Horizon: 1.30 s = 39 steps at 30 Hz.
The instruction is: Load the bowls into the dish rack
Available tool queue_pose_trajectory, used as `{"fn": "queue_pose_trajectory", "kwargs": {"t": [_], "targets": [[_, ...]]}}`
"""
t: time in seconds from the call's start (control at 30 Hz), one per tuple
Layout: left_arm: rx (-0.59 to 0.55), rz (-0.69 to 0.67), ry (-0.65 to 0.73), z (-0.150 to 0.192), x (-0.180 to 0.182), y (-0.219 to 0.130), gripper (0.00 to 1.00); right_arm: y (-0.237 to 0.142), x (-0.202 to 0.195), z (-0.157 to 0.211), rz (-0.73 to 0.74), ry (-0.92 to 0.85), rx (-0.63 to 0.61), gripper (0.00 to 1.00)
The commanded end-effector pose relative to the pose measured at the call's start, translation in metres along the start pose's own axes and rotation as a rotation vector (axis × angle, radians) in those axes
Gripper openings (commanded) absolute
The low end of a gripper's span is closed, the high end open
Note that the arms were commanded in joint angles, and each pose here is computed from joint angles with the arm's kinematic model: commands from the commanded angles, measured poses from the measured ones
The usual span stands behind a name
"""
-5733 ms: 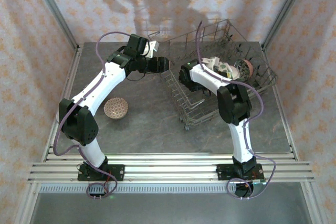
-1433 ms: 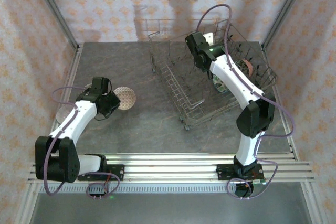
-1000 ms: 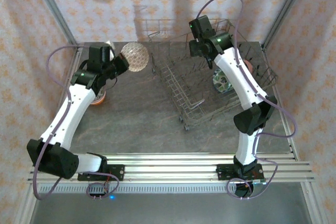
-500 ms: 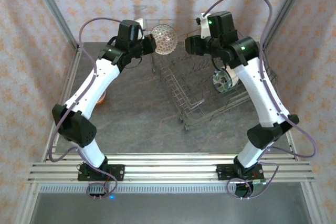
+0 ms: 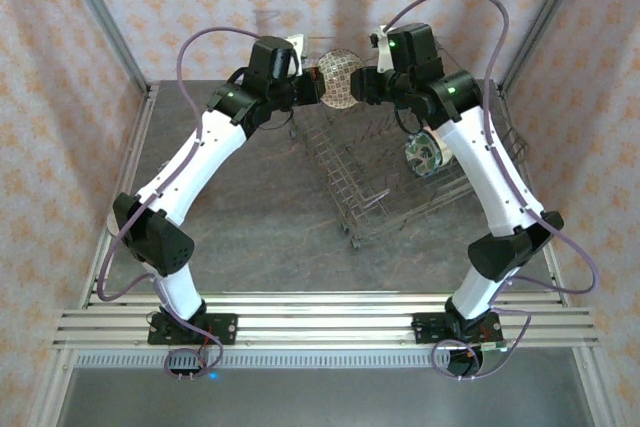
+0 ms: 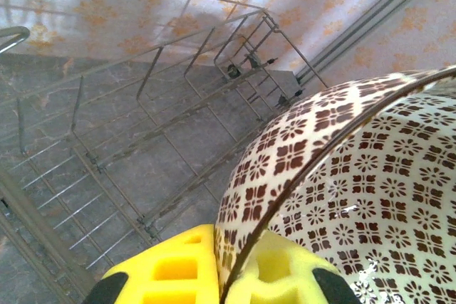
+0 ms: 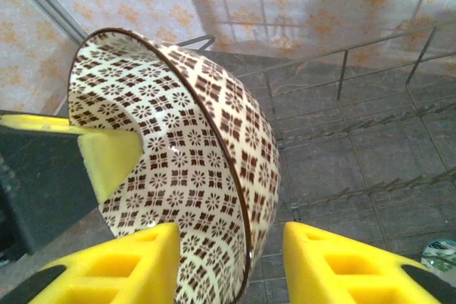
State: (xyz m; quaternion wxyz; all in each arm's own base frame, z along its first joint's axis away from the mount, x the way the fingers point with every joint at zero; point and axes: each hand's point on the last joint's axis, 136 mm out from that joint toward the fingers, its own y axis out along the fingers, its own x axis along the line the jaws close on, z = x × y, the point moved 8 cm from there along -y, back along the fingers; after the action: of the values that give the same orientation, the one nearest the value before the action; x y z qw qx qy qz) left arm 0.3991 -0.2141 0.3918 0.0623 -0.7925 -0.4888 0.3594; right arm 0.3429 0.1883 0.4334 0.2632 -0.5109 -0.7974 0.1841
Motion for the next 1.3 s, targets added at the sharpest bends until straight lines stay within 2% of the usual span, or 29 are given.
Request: {"fn": "queue_pose_trajectory", "kwargs": {"t": [0.0,0.23,0.4,0.53,0.67,0.73,0.9,1.0,1.1,1.27], "targets": [[-0.074,0.046,0.031,-0.017,-0.018,-0.019,0.0,0.004,-0.006,-0.003,0.054,0.032,-0.031,0.37],[-0.057,0.031,0.032,-0.011,-0.018,-0.017,0.0,0.005,-0.007,-0.001,0.056,0.046,-0.039,0.16],[-0.044,0.051,0.037,-0.008,-0.024,-0.016,0.0,0.007,-0.013,0.003,0.108,0.057,-0.028,0.09],[-0.039,0.067,0.044,-0.007,-0.029,-0.016,0.0,0.009,-0.014,0.004,0.113,0.061,-0.026,0.08],[-0.025,0.062,0.038,-0.005,-0.028,-0.014,0.14,0.008,-0.015,0.003,0.13,0.077,-0.042,0.04],[-0.019,0.055,0.036,-0.003,-0.027,-0.013,0.16,0.008,-0.015,0.002,0.134,0.085,-0.046,0.0],[-0.013,0.048,0.035,-0.003,-0.026,-0.012,0.38,0.007,-0.017,0.001,0.142,0.102,-0.056,0.0],[-0.019,0.046,0.041,-0.004,-0.027,-0.014,0.48,0.006,-0.019,0.001,0.17,0.116,-0.068,0.0],[-0.034,0.038,0.048,-0.007,-0.027,-0.019,0.55,0.002,-0.024,0.002,0.217,0.129,-0.083,0.0],[-0.051,0.01,0.042,-0.01,-0.019,-0.027,0.6,-0.001,-0.037,0.009,0.335,0.138,-0.088,0.0]]}}
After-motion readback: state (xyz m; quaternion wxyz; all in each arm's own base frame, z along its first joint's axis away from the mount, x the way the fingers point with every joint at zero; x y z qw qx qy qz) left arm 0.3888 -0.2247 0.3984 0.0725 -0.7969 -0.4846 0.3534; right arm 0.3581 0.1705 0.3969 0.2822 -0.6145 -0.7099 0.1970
